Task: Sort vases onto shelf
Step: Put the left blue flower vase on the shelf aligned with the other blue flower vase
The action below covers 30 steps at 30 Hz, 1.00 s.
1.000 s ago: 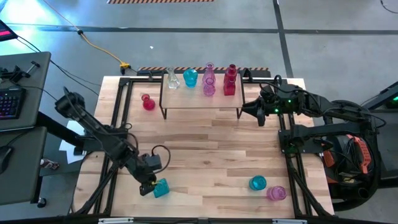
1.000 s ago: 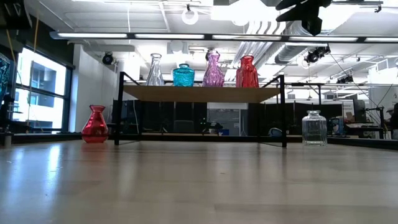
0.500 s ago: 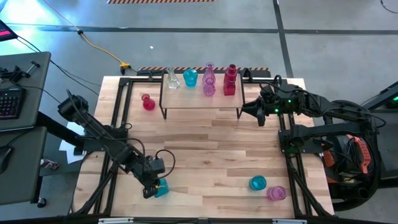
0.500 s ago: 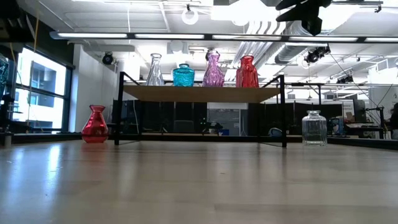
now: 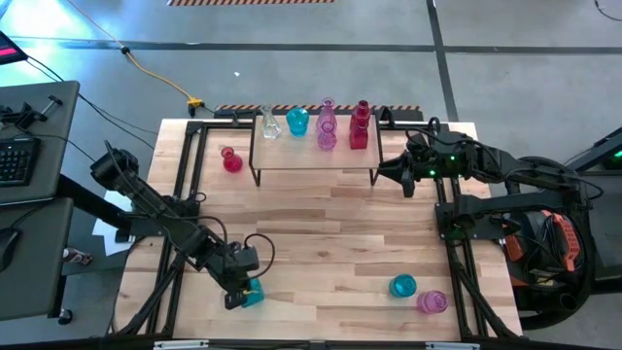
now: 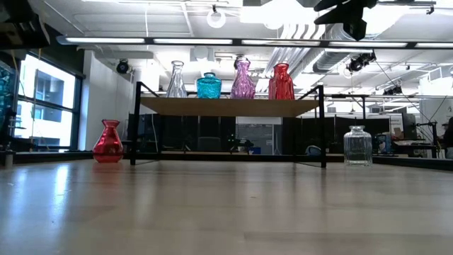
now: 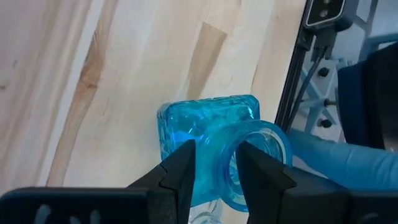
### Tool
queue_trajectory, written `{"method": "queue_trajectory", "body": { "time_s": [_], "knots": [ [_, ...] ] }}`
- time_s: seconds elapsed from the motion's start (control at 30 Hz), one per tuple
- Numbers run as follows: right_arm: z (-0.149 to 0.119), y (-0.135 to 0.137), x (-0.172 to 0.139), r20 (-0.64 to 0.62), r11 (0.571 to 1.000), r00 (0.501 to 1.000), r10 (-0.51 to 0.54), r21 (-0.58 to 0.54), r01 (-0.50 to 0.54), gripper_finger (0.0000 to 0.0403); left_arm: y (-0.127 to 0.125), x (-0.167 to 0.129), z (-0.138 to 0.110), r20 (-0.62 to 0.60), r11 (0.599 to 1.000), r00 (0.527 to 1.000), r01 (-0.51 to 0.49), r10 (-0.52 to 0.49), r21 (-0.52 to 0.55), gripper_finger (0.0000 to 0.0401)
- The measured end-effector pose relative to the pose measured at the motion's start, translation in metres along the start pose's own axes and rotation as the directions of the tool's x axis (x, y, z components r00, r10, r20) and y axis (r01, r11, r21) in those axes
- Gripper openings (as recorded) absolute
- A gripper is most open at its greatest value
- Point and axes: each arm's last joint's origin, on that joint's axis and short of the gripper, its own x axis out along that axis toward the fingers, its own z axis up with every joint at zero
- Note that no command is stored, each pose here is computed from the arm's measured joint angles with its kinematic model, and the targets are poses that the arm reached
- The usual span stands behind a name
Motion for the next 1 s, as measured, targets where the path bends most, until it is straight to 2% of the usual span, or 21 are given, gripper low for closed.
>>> {"method": "queue_trajectory", "body": {
  "time_s": [0.3, 0.57, 1.0],
  "knots": [
    [0.0000, -0.0001, 0.0001, 0.000, 1.000, 1.000, -0.001, -0.001, 0.001, 0.0103, 0.0002, 0.0001, 0.0000, 0.003, 0.999, 1.000, -0.004, 0.003, 0.050, 0.0100],
    [0.0000, 0.0000, 0.0000, 0.000, 1.000, 1.000, -0.001, 0.002, 0.001, 0.0103, -0.0001, -0.0001, 0.0002, 0.005, 0.998, 1.000, 0.000, 0.000, 0.059, 0.0026],
    [0.0001, -0.0001, 0.0000, 0.002, 1.000, 1.000, -0.004, 0.002, 0.004, 0.0103, 0.0028, -0.0085, 0.0016, -0.007, 0.994, 1.000, 0.022, -0.022, 0.109, 0.0024]
  ]
}}
